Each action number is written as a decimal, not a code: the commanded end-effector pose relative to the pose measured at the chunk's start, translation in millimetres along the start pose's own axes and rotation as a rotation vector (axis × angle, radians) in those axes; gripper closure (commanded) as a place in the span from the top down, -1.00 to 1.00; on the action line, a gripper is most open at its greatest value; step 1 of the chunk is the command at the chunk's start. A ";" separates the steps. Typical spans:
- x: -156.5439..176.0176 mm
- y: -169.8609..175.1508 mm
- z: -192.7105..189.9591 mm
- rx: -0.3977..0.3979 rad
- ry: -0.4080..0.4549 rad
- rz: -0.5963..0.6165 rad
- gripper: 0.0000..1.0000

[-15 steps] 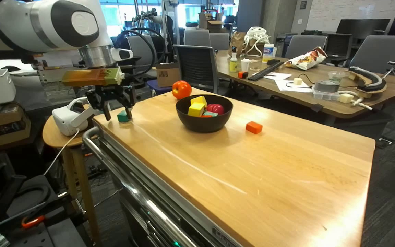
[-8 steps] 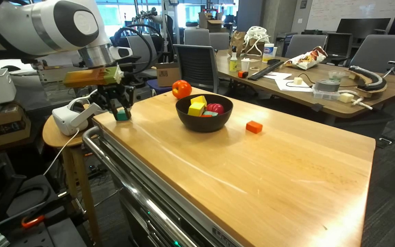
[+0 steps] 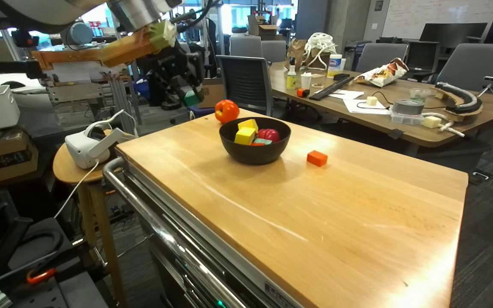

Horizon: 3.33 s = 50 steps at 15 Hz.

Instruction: Put the objects that are near the edge away from you in the bowl except the apple which you must move to the left, then put the rest of the blocks one at a time in the bowl, then move the apple to the right

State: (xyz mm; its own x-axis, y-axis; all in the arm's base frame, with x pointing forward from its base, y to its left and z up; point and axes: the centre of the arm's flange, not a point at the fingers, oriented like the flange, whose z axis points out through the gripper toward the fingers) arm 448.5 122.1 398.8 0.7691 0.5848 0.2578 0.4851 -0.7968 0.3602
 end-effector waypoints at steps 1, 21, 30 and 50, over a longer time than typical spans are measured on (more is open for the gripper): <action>-9.7 52.9 1.4 -0.179 0.020 0.101 -0.62; 15.6 91.1 66.5 -0.174 -0.025 0.251 1.00; 37.3 56.3 69.4 -0.061 -0.042 0.221 1.00; -39.4 282.0 71.8 0.056 -0.132 0.899 1.00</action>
State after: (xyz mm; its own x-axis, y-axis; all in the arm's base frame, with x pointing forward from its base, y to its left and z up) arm 574.8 -133.1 424.8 0.9013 -0.2802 0.3303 -0.3135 -0.9482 0.0511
